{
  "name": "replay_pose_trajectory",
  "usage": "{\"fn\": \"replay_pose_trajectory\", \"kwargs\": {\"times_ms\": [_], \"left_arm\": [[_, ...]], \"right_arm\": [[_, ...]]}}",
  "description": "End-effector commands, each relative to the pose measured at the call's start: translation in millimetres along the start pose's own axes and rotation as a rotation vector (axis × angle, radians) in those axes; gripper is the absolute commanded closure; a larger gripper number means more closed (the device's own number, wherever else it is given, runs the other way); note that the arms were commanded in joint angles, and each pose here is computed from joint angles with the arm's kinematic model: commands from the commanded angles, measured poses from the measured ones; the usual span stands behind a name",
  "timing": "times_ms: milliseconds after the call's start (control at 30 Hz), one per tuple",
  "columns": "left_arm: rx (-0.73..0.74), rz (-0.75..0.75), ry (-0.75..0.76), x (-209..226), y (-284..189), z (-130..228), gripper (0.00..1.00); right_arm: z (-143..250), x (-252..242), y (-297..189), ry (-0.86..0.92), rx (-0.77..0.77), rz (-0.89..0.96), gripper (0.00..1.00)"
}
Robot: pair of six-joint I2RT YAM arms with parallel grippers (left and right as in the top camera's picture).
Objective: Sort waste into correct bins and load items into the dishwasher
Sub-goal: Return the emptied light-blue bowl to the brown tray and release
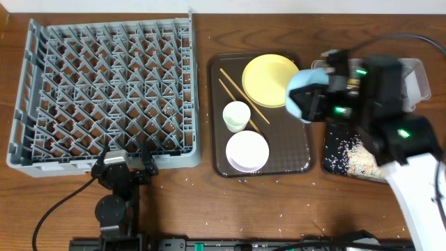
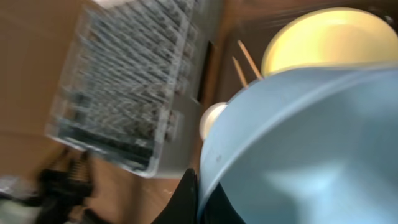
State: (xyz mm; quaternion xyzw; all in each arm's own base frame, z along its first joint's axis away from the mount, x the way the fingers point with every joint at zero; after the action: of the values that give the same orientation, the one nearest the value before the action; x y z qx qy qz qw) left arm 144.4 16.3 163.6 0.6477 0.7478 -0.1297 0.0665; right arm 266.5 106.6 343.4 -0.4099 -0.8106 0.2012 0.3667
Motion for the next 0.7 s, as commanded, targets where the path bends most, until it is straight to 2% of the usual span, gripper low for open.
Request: {"fn": "replay_pose_trajectory", "kwargs": {"times_ms": [0,200,300,500,667], "left_arm": [[0.042,-0.033,0.007,4.9,1.2,10.9,0.08],[0.042,-0.033,0.007,4.9,1.2,10.9,0.08],[0.042,-0.033,0.008,4.9,1.2,11.0,0.08],[0.042,-0.033,0.007,4.9,1.2,10.9,0.08],[0.042,-0.033,0.007,4.9,1.2,10.9,0.08]], "right_arm": [[5.7,-4.2,44.8,-0.102,0.132,0.204,0.99],[44.5,-22.4,114.6,-0.062,0.456,0.258,0.99],[58.4,-33.6,134.7,-0.036,0.556,0.278,0.99],[84.1,-52.2,164.4,0.004,0.719,0.31,0.99],[91.7,-57.7,172.6,0.014,0.759,0.321,0.99]]}}
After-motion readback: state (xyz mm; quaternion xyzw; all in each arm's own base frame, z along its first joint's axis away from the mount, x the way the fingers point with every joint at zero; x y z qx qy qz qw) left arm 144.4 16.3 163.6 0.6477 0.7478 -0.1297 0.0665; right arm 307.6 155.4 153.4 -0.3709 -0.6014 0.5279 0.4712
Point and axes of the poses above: each gripper's point midway between its finger pads, its own y axis out along the fingers, its own x axis along the line the jaws close on, z = x × y, the point moved 10 cm from there along -y, back along the fingers, and after that the axes turned 12 degrees about -y, right-handed, at the moved point
